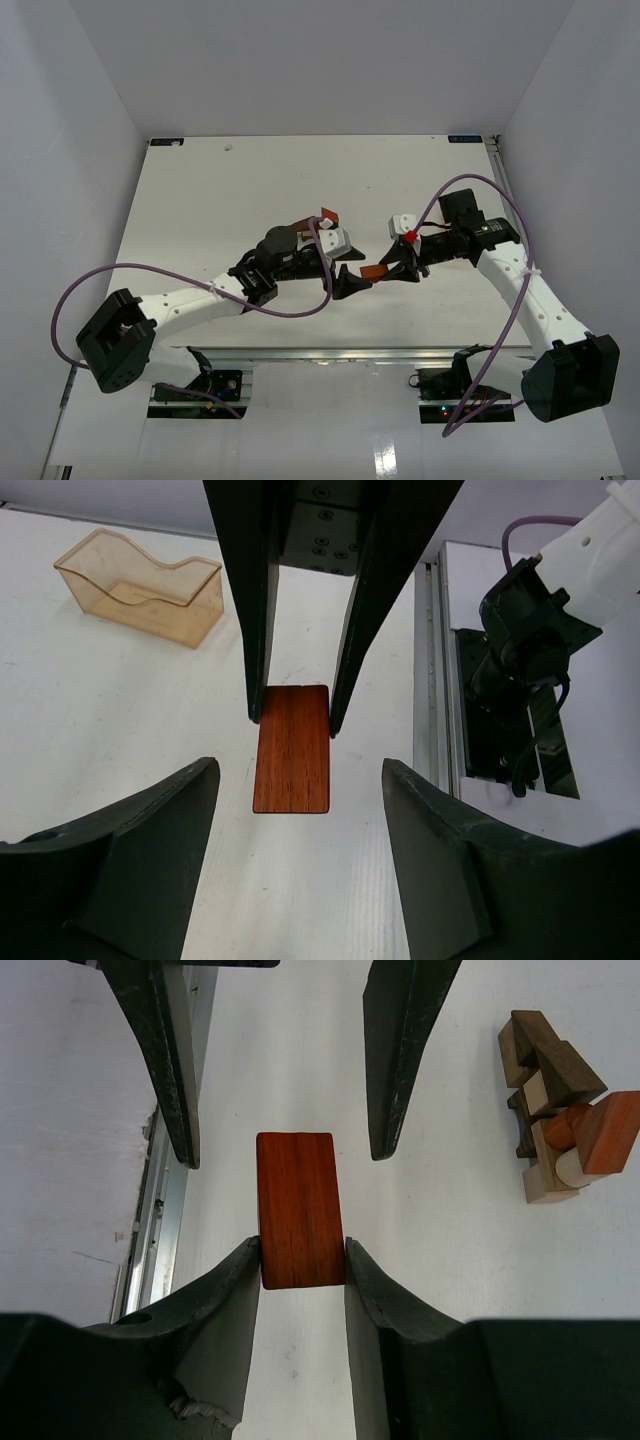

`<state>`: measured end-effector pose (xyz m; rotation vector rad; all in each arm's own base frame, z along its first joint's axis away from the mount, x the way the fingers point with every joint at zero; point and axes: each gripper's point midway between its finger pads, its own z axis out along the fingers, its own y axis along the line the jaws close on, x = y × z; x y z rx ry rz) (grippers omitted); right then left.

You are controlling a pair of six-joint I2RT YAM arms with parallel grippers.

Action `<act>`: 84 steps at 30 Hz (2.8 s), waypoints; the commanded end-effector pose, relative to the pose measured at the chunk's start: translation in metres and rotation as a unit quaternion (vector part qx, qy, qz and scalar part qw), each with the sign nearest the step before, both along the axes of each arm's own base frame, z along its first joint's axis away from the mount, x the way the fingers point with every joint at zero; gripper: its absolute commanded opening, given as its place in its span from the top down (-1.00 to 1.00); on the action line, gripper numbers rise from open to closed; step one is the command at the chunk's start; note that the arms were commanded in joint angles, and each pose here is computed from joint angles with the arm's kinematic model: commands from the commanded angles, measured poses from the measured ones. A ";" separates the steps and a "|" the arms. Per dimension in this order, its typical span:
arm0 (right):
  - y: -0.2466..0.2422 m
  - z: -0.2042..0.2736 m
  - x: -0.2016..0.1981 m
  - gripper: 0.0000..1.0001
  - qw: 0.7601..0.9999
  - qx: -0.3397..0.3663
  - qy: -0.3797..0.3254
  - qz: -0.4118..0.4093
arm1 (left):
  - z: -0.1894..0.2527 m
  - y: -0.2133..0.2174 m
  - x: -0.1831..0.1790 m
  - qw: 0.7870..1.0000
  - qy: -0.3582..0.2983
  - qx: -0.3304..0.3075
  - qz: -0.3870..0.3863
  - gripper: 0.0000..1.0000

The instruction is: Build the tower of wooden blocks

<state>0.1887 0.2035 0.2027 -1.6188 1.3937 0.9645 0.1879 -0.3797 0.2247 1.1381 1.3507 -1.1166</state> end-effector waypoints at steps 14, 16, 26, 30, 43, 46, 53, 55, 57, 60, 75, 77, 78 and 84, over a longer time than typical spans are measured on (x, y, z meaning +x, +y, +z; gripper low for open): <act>0.000 0.014 0.006 0.81 0.999 -0.025 -0.041 -0.017 | -0.005 -0.017 0.011 0.998 -0.028 0.054 -0.010 -0.35; 0.001 0.015 0.006 0.81 0.999 -0.024 -0.042 -0.016 | -0.008 -0.018 0.011 0.998 -0.025 0.059 -0.012 -0.30; 0.005 0.022 0.007 0.78 0.999 -0.015 -0.040 -0.017 | -0.020 -0.018 0.005 0.997 -0.008 0.069 -0.026 0.31; 0.006 0.021 0.008 0.64 0.999 -0.014 -0.036 -0.018 | -0.016 -0.016 0.000 0.998 -0.002 0.057 -0.030 0.57; -0.004 0.050 0.017 -0.80 0.990 -0.026 -0.131 -0.036 | -0.022 0.013 -0.017 0.994 0.102 0.034 0.003 1.00; -0.006 0.057 0.007 -0.80 0.978 -0.015 -0.208 0.010 | -0.017 0.021 -0.027 0.990 0.140 0.030 -0.014 1.00; 0.000 0.049 -0.039 -0.80 0.927 0.050 -0.346 0.135 | 0.008 0.035 -0.050 0.968 0.237 0.014 -0.085 1.00; 0.002 0.054 -0.045 -0.85 0.924 0.061 -0.345 0.154 | 0.011 0.035 -0.057 0.961 0.253 0.021 -0.113 1.00; 0.005 0.056 -0.048 -0.93 0.926 0.069 -0.332 0.167 | 0.014 0.036 -0.067 0.952 0.267 0.030 -0.148 1.00; 0.009 0.061 -0.052 -0.78 0.928 0.079 -0.317 0.178 | 0.015 0.035 -0.072 0.944 0.277 0.039 -0.173 1.00; 0.024 0.057 -0.077 -0.13 0.938 0.106 -0.254 0.211 | 0.010 0.020 -0.062 0.938 0.274 0.053 -0.205 1.00; 0.025 0.054 -0.078 -0.11 0.940 0.104 -0.247 0.210 | 0.011 0.019 -0.059 0.939 0.272 0.051 -0.205 1.00; 0.025 0.052 -0.078 -0.08 0.943 0.103 -0.239 0.207 | 0.011 0.018 -0.058 0.939 0.272 0.050 -0.206 1.00; 0.029 0.045 -0.077 0.03 0.948 0.095 -0.223 0.206 | 0.016 0.017 -0.058 0.939 0.266 0.044 -0.211 1.00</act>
